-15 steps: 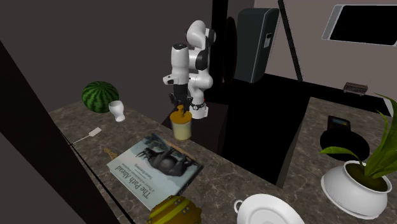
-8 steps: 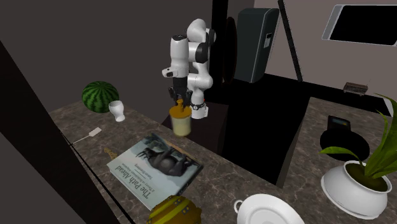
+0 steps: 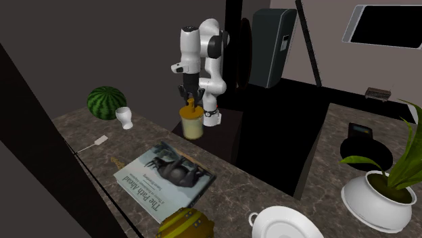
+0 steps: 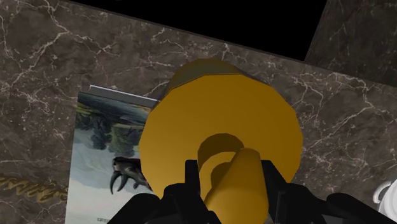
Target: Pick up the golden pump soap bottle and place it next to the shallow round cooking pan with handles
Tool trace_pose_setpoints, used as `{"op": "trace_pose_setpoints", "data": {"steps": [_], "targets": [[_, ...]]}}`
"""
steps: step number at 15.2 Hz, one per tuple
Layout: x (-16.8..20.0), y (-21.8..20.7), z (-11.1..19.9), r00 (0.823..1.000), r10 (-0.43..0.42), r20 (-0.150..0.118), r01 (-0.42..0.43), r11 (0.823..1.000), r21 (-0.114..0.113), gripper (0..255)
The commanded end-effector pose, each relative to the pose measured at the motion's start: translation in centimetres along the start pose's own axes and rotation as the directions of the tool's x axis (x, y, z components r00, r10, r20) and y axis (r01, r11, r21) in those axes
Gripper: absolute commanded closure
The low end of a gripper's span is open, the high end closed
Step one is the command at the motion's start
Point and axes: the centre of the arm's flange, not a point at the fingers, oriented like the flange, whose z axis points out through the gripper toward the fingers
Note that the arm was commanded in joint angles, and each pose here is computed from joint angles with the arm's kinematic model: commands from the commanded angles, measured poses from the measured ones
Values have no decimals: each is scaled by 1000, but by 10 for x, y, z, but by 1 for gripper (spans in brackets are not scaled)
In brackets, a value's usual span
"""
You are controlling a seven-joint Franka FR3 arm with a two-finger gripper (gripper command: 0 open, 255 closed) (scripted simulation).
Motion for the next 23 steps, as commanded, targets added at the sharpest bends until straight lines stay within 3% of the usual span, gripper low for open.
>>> {"op": "trace_pose_setpoints", "data": {"steps": [1,18,23], "targets": [[1,0,-11,1000,0,-1,0,1000,0,255],[10,0,-101,1000,0,-1,0,1000,0,255],[21,-46,-80,1000,0,-1,0,1000,0,255]]}}
